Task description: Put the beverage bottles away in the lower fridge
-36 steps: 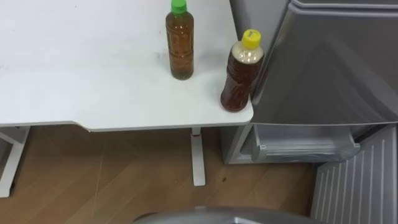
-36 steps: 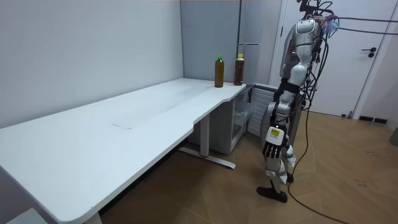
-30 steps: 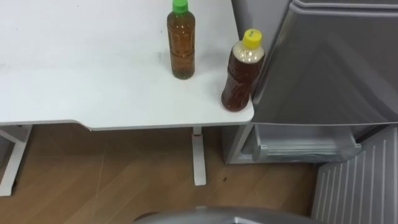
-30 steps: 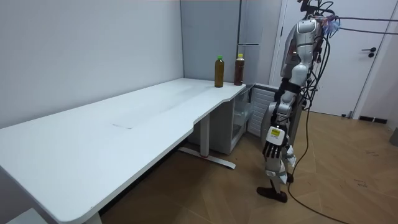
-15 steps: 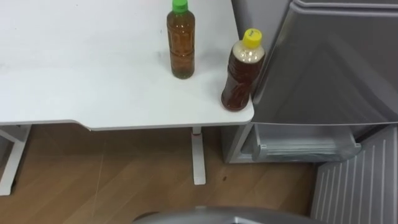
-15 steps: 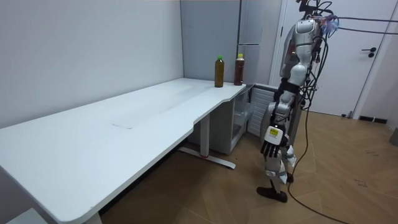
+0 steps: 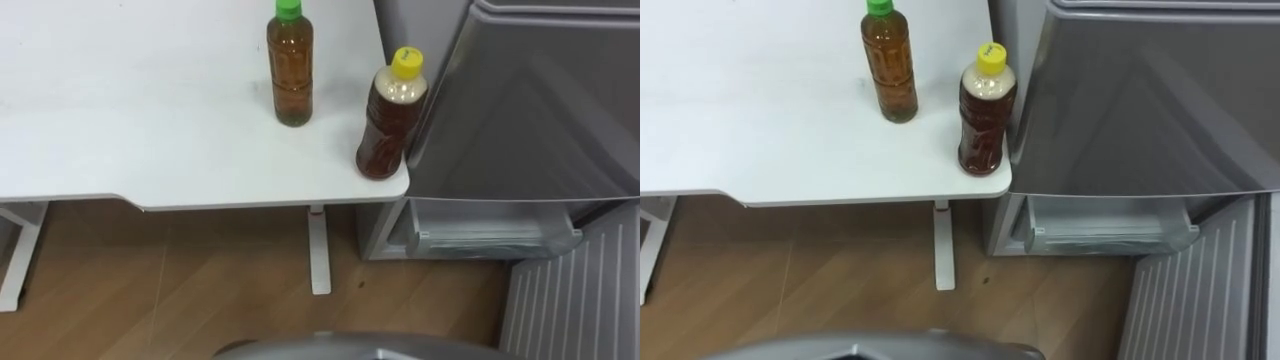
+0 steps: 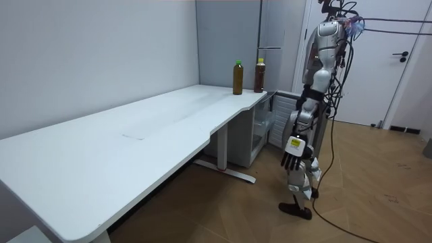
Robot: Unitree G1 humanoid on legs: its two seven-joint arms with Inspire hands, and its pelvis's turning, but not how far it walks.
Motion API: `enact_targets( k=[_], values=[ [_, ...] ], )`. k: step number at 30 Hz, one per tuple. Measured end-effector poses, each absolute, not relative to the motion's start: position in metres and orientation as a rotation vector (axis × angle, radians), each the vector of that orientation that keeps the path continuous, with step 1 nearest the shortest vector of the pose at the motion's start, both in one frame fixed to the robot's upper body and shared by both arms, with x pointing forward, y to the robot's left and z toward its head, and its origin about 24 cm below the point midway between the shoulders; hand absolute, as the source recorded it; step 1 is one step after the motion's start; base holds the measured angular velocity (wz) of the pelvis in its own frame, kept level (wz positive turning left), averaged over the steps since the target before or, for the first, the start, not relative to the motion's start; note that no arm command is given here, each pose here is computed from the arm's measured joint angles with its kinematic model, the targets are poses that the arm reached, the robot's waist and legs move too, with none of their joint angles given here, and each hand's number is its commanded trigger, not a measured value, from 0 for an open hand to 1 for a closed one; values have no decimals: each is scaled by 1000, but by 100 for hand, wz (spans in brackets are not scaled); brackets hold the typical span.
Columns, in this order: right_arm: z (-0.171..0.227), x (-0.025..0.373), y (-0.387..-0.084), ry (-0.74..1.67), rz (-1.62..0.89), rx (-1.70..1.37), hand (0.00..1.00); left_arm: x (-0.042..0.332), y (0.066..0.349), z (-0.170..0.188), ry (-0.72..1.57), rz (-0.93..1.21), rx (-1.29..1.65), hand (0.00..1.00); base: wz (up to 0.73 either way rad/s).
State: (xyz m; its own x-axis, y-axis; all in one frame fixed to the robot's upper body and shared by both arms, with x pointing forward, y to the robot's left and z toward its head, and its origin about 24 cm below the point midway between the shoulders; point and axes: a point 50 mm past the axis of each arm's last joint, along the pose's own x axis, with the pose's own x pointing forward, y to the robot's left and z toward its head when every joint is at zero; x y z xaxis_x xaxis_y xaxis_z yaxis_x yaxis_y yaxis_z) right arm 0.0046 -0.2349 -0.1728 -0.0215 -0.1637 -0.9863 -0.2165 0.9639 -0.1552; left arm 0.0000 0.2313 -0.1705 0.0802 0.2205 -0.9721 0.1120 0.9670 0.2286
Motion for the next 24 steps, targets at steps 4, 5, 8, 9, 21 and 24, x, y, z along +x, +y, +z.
enact_targets(
  k=[4,5,8,9,21,24],
  values=[
    [-172,8,-238,1569,6,-334,0,5,243,-167,1434,327,219,0,4],
    [-172,9,-239,1563,0,-338,0,7,245,-166,1409,384,192,0,4],
    [-171,14,-244,1521,-45,-362,0,27,259,-158,1245,644,76,0,0],
    [-170,18,-245,1496,-71,-365,0,31,263,-155,1190,724,52,0,0],
    [-170,17,-245,1460,-124,-345,0,65,281,-123,843,1121,-18,0,3],
    [-170,18,-244,1453,-97,-347,0,83,287,-105,702,1132,-16,0,0]
  ],
)
